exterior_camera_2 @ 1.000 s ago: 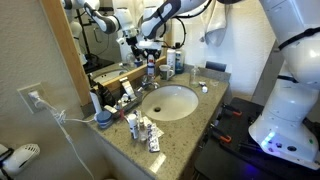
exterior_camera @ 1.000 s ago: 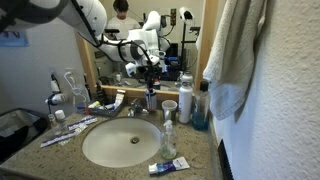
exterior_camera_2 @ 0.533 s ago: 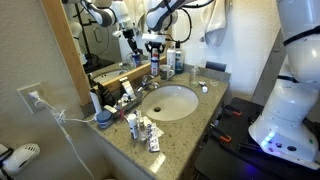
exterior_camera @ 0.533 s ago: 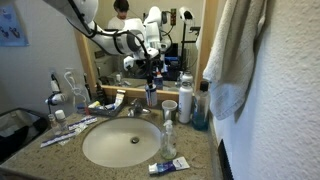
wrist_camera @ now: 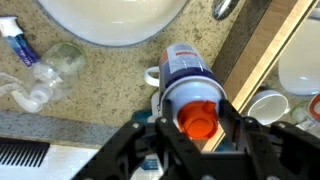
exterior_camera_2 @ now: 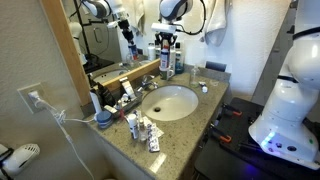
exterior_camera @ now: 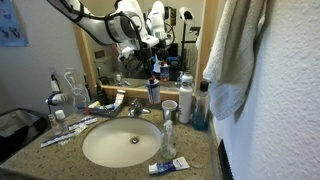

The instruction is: Move the spray can to the right

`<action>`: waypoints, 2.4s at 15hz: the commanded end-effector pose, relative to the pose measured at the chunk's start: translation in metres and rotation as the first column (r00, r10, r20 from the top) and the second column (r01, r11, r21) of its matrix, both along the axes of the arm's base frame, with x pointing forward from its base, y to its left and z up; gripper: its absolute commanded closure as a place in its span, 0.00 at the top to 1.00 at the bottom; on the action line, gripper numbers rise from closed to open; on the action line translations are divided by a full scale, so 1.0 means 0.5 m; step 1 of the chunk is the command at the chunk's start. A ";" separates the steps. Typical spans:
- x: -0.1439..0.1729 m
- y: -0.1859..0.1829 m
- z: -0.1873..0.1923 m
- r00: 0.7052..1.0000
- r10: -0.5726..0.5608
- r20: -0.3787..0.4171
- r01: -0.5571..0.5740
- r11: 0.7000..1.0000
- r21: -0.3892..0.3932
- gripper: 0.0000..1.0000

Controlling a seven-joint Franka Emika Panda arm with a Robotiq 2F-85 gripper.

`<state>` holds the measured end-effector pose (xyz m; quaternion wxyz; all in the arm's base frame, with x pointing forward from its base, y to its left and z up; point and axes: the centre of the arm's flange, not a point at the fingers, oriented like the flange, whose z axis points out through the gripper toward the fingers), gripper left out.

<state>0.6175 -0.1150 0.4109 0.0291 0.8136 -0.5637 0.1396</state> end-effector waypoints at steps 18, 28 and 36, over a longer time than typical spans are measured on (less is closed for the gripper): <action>-0.129 -0.232 -0.045 0.962 -0.260 0.084 0.264 0.964 -0.032 0.25; -0.051 -0.310 -0.089 0.947 -0.310 0.087 0.313 0.949 -0.025 0.25; -0.039 -0.348 -0.148 0.927 -0.368 0.071 0.369 0.930 0.003 0.25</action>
